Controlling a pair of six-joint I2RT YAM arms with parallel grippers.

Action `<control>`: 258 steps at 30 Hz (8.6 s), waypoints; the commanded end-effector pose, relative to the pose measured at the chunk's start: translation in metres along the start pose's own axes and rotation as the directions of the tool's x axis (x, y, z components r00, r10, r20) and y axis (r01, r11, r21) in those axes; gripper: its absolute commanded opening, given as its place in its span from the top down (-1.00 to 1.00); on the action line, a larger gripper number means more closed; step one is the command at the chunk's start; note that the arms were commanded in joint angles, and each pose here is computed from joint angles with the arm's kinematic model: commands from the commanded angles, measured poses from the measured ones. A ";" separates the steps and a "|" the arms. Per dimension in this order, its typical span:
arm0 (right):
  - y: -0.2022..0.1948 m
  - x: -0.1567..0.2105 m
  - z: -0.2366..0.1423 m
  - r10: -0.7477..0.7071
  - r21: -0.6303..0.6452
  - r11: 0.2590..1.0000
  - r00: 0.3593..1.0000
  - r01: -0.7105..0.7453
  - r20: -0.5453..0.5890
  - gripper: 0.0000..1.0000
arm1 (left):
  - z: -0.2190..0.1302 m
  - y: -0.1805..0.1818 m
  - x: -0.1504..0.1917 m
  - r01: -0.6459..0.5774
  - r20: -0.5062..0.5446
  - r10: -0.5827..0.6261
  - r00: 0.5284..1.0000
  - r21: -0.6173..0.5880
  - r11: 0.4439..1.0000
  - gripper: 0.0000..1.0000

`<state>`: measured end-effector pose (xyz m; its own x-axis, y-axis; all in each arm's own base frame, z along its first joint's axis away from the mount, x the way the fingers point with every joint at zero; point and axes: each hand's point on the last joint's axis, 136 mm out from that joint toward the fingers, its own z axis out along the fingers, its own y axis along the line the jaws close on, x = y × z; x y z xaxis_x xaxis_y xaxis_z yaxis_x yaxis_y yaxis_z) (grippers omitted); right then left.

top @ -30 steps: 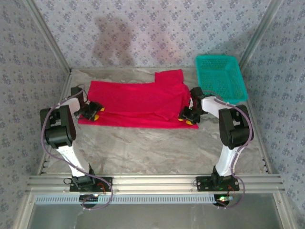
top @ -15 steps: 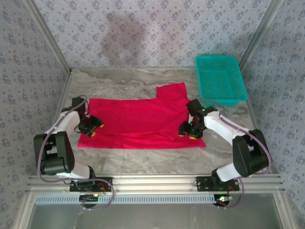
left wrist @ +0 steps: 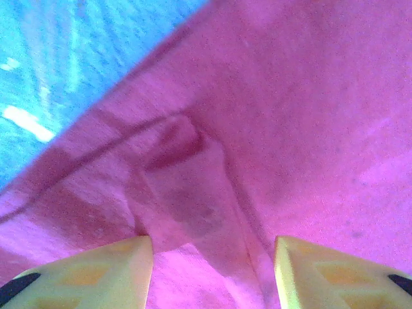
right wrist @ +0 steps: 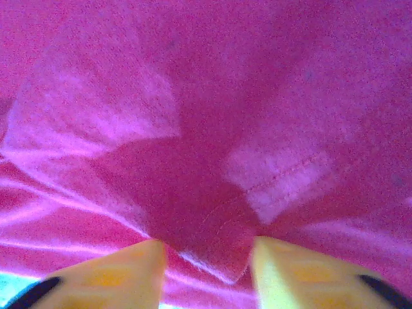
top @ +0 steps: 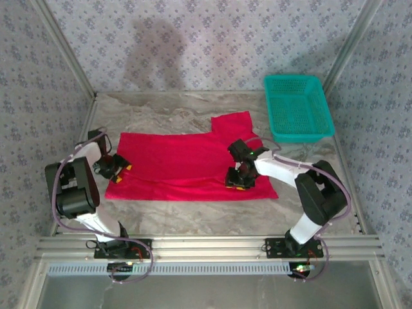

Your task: Fold the inside-out t-shirt

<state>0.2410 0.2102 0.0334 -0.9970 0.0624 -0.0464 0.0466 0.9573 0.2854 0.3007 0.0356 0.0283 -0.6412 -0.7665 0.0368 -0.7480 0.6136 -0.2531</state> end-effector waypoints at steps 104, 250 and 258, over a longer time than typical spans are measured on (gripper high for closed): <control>0.013 -0.115 -0.051 0.012 -0.153 0.988 0.968 0.028 0.252 -0.38 | -0.013 -0.130 0.072 -0.449 0.121 0.444 0.888 0.010 0.894 -0.08; -0.094 0.034 -0.118 0.164 -0.128 0.983 0.935 -0.129 0.314 0.91 | -0.090 0.058 0.008 0.163 0.247 -0.170 0.954 0.047 0.985 1.00; -0.113 0.062 -0.092 0.321 -0.173 0.945 0.895 -0.279 0.310 0.19 | -0.066 0.083 0.025 0.287 0.259 -0.296 0.920 0.072 0.955 0.71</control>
<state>0.1727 0.0824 0.0863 -0.8933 0.3688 -0.2569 0.2413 0.8758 0.4180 0.2075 0.0704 0.0656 -0.3932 -0.9140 -0.0998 -0.8742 0.4053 -0.2674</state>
